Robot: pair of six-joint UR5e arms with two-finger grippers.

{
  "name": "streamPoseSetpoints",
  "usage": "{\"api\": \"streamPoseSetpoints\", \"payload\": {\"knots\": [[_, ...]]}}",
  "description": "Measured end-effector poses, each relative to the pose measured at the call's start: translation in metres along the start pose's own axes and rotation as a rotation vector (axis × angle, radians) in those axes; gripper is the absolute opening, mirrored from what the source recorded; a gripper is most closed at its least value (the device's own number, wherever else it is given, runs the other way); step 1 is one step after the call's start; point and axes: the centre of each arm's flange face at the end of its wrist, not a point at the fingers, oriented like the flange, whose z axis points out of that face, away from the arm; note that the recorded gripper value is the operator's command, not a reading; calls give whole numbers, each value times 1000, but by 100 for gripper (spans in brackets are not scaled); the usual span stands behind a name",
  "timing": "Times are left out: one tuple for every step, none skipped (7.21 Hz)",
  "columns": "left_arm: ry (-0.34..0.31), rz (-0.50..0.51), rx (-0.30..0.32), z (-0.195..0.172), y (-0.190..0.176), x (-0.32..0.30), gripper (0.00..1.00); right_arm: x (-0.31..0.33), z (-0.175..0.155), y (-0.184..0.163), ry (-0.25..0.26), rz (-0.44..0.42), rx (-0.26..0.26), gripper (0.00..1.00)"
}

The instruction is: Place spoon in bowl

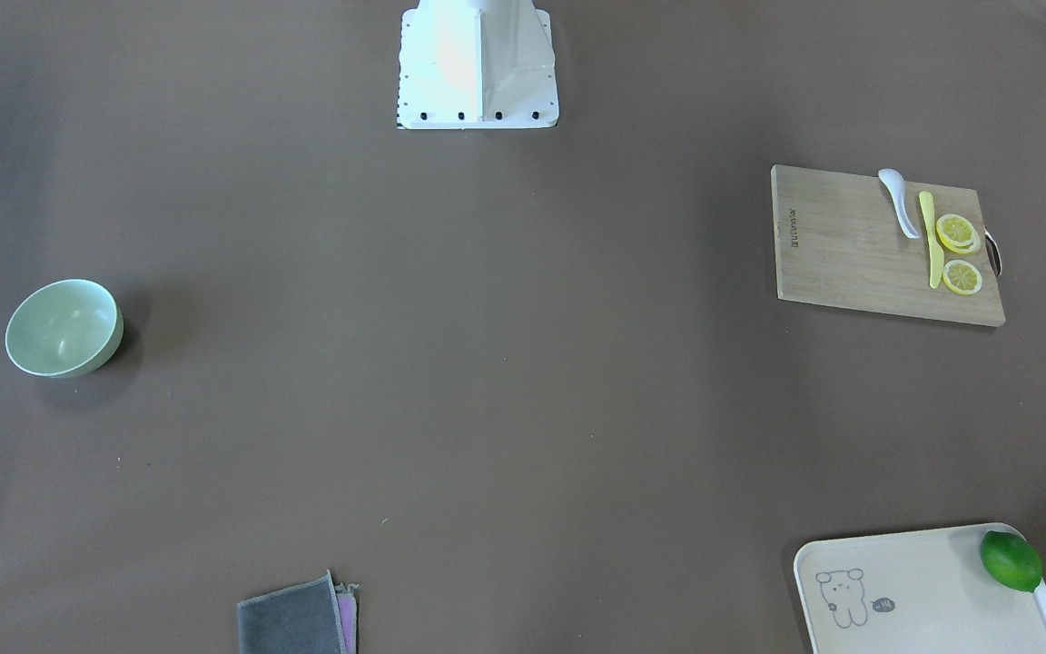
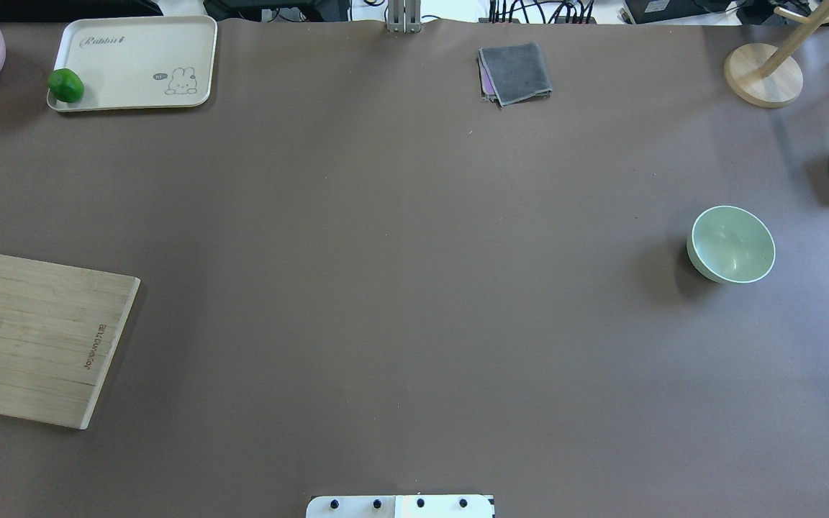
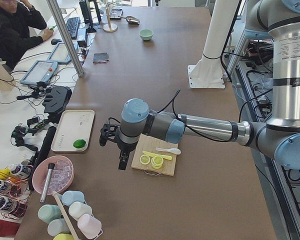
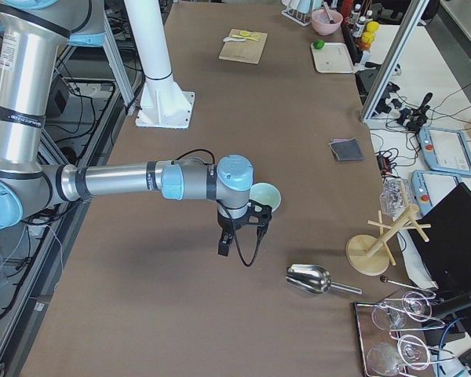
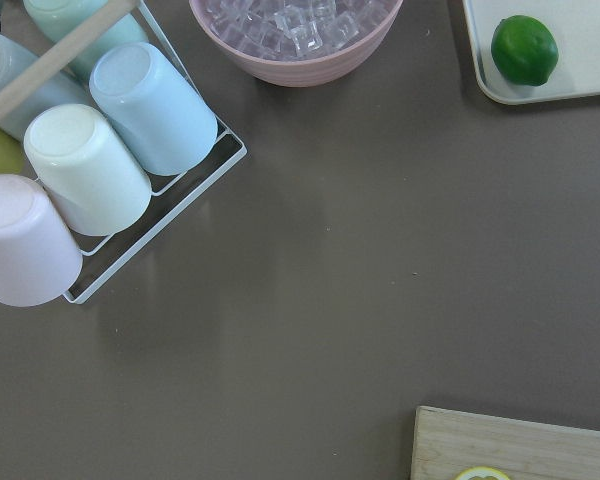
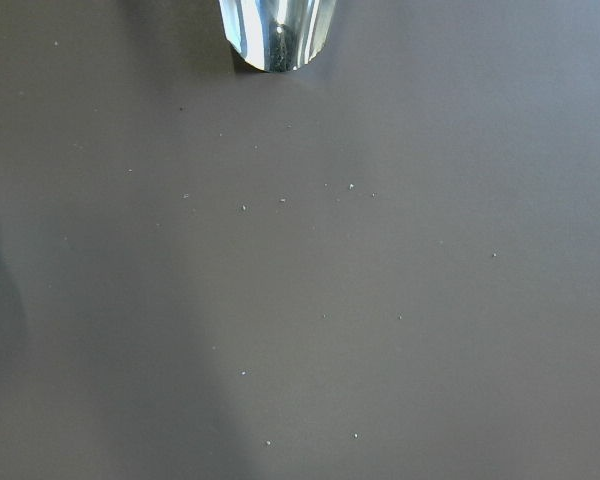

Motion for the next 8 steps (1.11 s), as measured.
{"api": "streamPoseSetpoints", "payload": {"knots": [[3,5,5,-2,-2,3,98,0,1,0,-1,0,0,100],[6,14,12,-5,-7,7,98,0,0,-1,-2,-1,3,100],[17,29,27,-10,-16,15,98,-3,-2,-3,-4,-8,12,100],[40,57,49,-16,-28,27,98,-13,-9,-9,-14,-24,28,100],[67,104,69,-17,-39,46,98,-33,-21,-22,-35,-56,51,100],[96,140,90,-15,-50,71,98,-66,-38,-41,-66,-106,84,100],[129,151,125,-14,-61,99,98,-93,-51,-51,-112,-150,97,100],[160,168,160,-12,-68,121,98,-115,-53,-53,-164,-188,79,100]]}}
